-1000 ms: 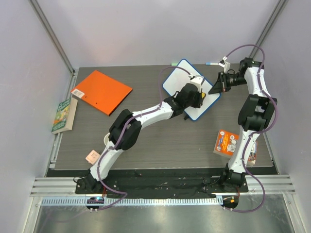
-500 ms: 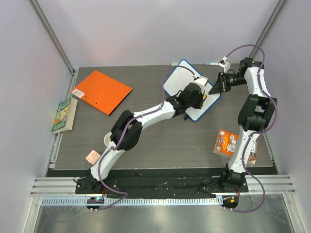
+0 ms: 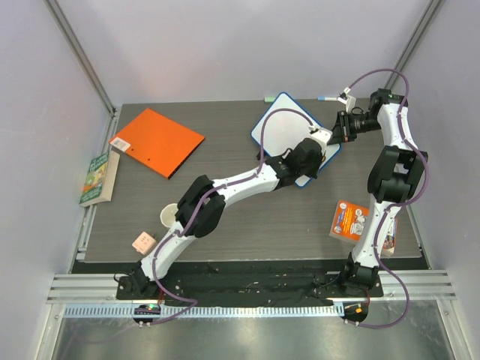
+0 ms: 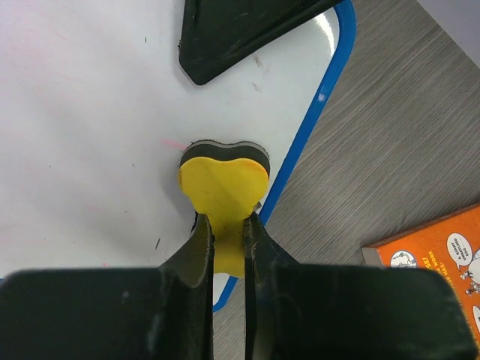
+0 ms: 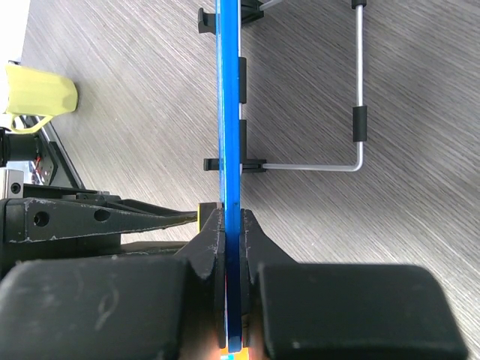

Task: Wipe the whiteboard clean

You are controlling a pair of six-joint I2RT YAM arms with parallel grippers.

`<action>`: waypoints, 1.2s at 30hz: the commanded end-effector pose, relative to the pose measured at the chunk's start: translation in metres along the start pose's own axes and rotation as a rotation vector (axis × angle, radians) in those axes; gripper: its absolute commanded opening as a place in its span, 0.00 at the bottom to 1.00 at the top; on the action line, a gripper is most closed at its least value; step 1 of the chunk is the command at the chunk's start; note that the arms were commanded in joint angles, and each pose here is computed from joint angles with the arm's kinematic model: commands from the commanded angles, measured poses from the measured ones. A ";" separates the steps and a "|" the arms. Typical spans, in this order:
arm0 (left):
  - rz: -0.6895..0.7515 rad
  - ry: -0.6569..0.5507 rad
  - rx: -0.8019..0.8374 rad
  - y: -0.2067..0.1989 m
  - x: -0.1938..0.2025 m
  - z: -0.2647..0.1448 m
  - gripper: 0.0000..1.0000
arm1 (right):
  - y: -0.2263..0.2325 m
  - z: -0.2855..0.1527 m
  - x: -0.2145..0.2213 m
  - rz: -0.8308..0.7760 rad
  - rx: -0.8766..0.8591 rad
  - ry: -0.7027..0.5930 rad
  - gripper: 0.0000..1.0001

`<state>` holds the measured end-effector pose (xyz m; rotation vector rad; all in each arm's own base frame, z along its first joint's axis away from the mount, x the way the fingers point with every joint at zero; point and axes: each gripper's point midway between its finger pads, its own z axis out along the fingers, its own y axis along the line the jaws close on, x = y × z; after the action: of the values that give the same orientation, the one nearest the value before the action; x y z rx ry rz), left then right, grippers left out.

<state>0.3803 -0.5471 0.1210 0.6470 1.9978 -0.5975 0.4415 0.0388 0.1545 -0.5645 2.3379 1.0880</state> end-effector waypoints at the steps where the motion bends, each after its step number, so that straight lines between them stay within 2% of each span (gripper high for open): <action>1: -0.041 0.043 -0.068 0.039 0.022 0.018 0.00 | 0.026 -0.010 -0.034 -0.180 0.020 -0.064 0.01; 5: -0.114 0.008 -0.142 0.090 0.008 0.017 0.00 | 0.026 -0.011 -0.033 -0.183 0.020 -0.061 0.01; 12: -0.250 0.017 -0.207 0.152 0.024 0.011 0.00 | 0.026 -0.010 -0.028 -0.184 0.003 -0.023 0.01; 19: -0.236 -0.039 -0.252 0.166 0.013 -0.014 0.00 | 0.027 -0.009 -0.020 -0.191 -0.018 0.029 0.01; 21: -0.232 -0.081 -0.259 0.167 -0.001 -0.027 0.00 | 0.028 -0.010 -0.017 -0.184 -0.024 0.043 0.01; 22: -0.229 -0.071 -0.270 0.169 0.007 -0.031 0.00 | 0.028 -0.010 -0.017 -0.188 -0.025 0.047 0.01; 23: -0.231 -0.116 -0.268 0.168 -0.010 -0.041 0.00 | 0.029 -0.012 -0.016 -0.192 -0.024 0.053 0.01; 29: -0.200 -0.168 -0.326 0.178 -0.022 -0.075 0.00 | 0.028 -0.014 -0.014 -0.204 -0.007 0.070 0.01; 30: -0.200 -0.207 -0.325 0.177 -0.037 -0.085 0.00 | 0.029 -0.013 -0.014 -0.205 -0.006 0.071 0.01; 33: -0.190 -0.232 -0.343 0.180 -0.050 -0.104 0.00 | 0.028 -0.011 -0.012 -0.202 -0.004 0.084 0.01; 36: -0.199 -0.226 -0.324 0.179 -0.055 -0.116 0.00 | 0.028 -0.009 -0.012 -0.200 0.000 0.093 0.11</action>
<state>0.4428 -0.3612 0.1302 0.2324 2.0340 -0.3900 0.4438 0.0491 0.1681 -0.7670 2.3063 1.0208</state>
